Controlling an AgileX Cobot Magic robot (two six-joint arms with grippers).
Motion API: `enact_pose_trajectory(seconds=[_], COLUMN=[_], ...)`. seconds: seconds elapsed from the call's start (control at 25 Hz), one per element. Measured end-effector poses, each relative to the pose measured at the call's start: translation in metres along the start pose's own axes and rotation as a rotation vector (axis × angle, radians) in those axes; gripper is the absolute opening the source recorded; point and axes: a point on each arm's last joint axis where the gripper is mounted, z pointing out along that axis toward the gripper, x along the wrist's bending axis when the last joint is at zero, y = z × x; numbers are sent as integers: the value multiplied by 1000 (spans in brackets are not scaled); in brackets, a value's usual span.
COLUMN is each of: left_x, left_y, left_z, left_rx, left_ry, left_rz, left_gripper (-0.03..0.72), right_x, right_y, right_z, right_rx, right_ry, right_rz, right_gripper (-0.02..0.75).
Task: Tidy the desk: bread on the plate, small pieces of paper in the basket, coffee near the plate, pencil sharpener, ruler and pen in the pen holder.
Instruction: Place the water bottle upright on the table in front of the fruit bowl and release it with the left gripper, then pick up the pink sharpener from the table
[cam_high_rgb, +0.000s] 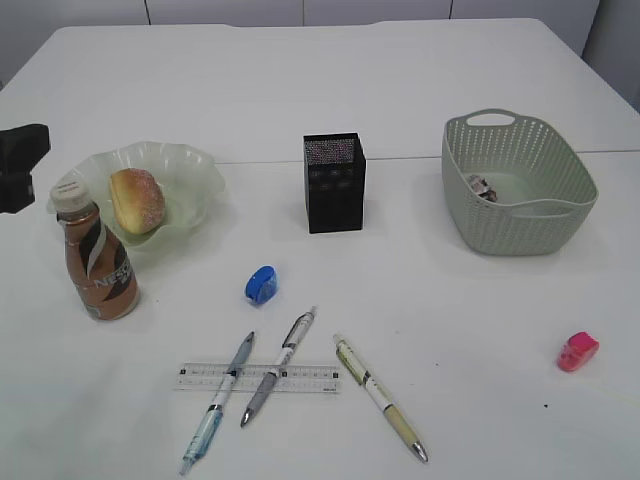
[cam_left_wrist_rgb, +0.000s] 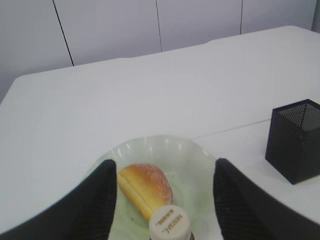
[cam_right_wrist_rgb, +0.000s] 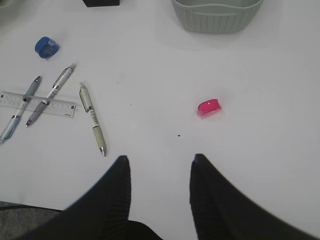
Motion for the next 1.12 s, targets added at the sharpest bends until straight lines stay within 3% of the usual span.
enact_pose_trajectory(seconds=[0.24,0.44,0.52,0.72,0.84,0.96,1.12], left_x=[-4,-7,-7,-1,2,0,-9], left_y=[22,39,45,55,51,50,49], left_z=[-22,-36,-42,-62,-76,-82,-92], left_rx=[214,484,595,891,1066,1119,1127], left_ry=[-97,-188,-200,-107,-52,-30,-94], left_rz=[-2,88,82,-79,-120,-194,-305], left_gripper=[434,393,390,389,389,389,386], right_x=[2,3,5,4,3,2,0], right_y=[0,0,0,0,0,0,1], right_z=[0,0,0,0,0,0,2], right_rx=[1,2,2,4,3,2,8], right_ry=[19,38,50,47,29,18,5], right_rz=[6,12,16,87,120,131,136], right_gripper=[323,323,323,323,323,323,323])
